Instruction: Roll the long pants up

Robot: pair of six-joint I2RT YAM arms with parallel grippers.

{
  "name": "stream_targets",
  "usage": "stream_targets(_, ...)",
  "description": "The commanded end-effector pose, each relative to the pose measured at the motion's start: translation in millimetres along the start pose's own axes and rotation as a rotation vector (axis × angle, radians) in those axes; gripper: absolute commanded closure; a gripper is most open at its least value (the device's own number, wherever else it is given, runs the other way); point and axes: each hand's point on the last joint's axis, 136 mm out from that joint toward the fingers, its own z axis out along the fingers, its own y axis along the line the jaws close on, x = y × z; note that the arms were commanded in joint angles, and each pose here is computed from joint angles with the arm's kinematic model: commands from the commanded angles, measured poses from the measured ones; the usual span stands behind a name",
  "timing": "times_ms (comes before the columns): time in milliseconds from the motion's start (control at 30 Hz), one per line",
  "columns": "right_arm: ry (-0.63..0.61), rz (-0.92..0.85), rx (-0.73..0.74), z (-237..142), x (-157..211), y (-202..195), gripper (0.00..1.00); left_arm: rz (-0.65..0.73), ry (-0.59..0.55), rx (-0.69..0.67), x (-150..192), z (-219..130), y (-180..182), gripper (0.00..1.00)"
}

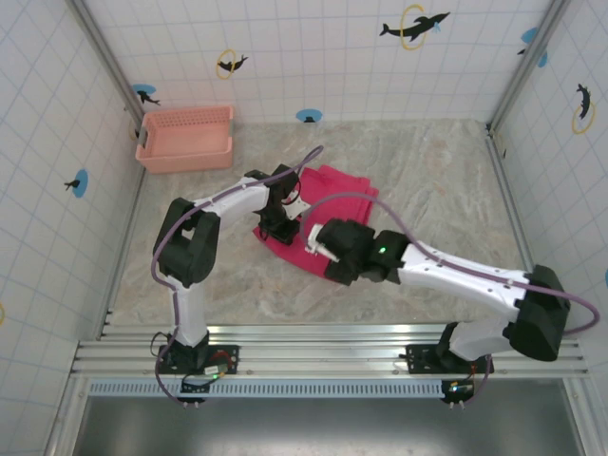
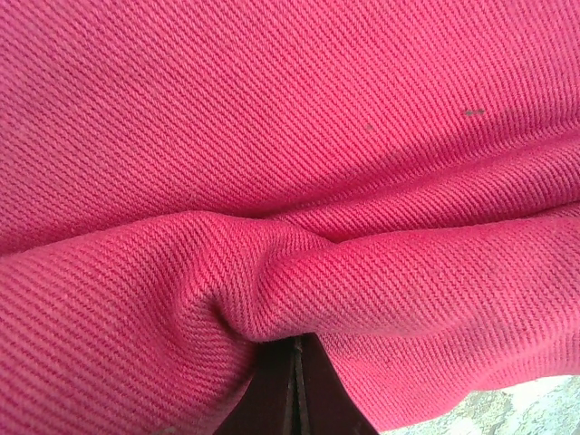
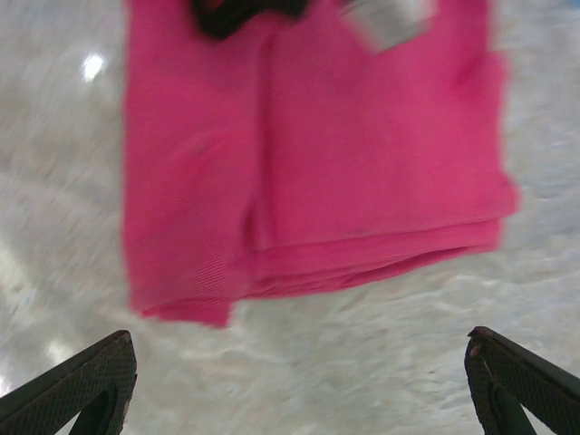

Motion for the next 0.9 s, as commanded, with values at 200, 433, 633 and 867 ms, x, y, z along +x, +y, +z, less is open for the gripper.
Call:
stream_targets(200, 0.069, -0.233, 0.124, 34.2, -24.1, 60.9, 0.04, 0.017, 0.036, -0.02, 2.1, 15.1, 11.4, 0.97)
stream_targets(433, 0.103, -0.303, 0.166, 66.0, -23.5, 83.0, 0.04, 0.024, 0.044, -0.02, 1.1, 14.0, 11.9, 0.96)
stream_targets(633, 0.167, -0.274, 0.165, 99.6, -8.2, 77.9, 0.09, 0.033, 0.049, -0.023, 2.5, 12.0, 12.0, 0.95)
stream_targets(867, 0.176, -0.272, 0.106, 127.0, 12.6, 76.3, 0.27, 0.049, 0.059, 0.0, 6.7, 8.6, 7.2, 1.0)
